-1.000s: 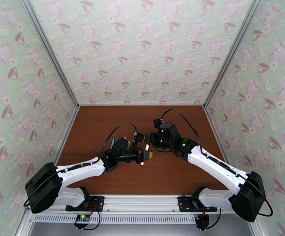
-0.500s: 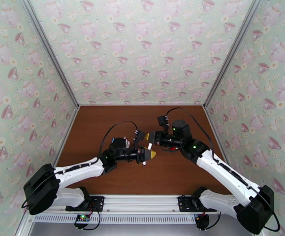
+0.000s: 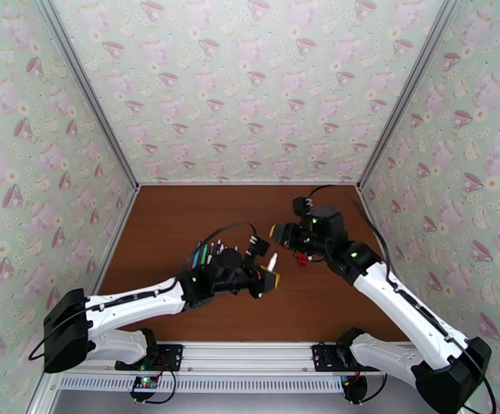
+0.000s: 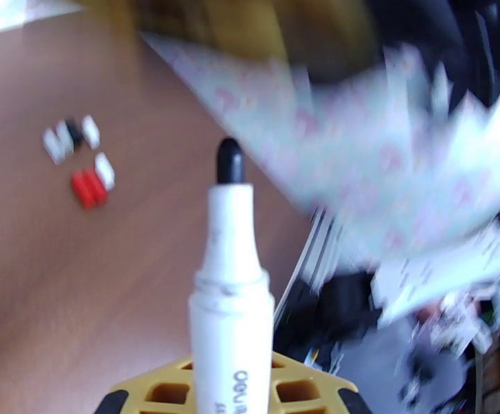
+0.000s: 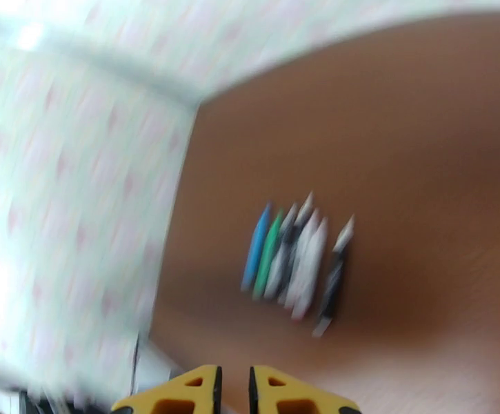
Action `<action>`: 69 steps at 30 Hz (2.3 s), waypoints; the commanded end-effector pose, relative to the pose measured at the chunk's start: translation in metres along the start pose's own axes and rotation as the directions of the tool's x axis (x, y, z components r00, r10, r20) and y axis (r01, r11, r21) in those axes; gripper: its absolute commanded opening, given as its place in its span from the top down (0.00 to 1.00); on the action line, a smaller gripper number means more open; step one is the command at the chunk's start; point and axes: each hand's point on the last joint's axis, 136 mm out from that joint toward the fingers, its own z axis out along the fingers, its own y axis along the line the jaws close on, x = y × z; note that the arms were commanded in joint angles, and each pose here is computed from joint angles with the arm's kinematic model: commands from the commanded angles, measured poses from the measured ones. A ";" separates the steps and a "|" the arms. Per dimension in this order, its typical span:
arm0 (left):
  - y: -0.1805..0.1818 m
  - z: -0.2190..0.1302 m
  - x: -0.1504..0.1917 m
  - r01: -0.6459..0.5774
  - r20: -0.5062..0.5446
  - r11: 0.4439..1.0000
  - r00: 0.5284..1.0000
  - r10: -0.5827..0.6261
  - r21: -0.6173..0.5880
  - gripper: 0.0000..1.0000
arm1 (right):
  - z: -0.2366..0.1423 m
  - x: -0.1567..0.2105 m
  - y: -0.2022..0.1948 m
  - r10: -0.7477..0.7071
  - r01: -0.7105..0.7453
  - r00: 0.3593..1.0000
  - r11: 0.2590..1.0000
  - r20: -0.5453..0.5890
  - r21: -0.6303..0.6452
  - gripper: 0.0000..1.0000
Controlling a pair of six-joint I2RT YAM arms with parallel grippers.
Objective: Open the pen caps
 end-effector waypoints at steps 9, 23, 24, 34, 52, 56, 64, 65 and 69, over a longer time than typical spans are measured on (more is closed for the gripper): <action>-0.004 -0.005 -0.002 -0.023 0.009 0.999 1.000 0.023 -0.030 0.92 | -0.006 -0.006 -0.015 -0.094 0.094 0.995 0.995 0.013 0.038 0.99; 0.025 -0.038 -0.027 0.135 0.156 0.990 0.978 -0.141 0.051 0.88 | -0.018 0.042 -0.158 -0.036 0.069 0.995 0.928 -0.095 0.366 0.94; 0.027 -0.038 -0.026 0.139 0.155 0.989 0.977 -0.145 0.046 0.88 | -0.017 0.042 -0.169 -0.019 0.053 0.996 0.919 -0.089 0.391 0.92; 0.031 -0.024 -0.020 0.160 0.115 0.986 0.980 -0.164 0.044 0.88 | 0.005 0.028 -0.251 0.087 -0.062 0.996 0.860 -0.026 0.506 0.91; 0.036 -0.010 -0.009 0.179 0.063 0.983 0.982 -0.180 0.030 0.88 | 0.038 0.035 -0.310 0.105 0.033 0.976 0.794 -0.191 0.607 0.87; 0.037 -0.008 -0.009 0.180 0.058 0.983 0.982 -0.182 0.030 0.88 | 0.042 0.036 -0.315 0.113 0.040 0.971 0.788 -0.209 0.615 0.86; 0.037 -0.009 -0.010 0.187 0.062 0.982 0.980 -0.189 0.029 0.88 | 0.047 0.036 -0.321 0.122 0.046 0.967 0.783 -0.225 0.621 0.84; 0.037 -0.008 -0.009 0.188 0.061 0.982 0.980 -0.189 0.028 0.88 | 0.049 0.036 -0.321 0.122 0.047 0.966 0.785 -0.229 0.618 0.83; 0.038 -0.007 -0.009 0.188 0.056 0.982 0.980 -0.189 0.025 0.88 | 0.053 0.036 -0.322 0.125 0.054 0.961 0.789 -0.245 0.612 0.81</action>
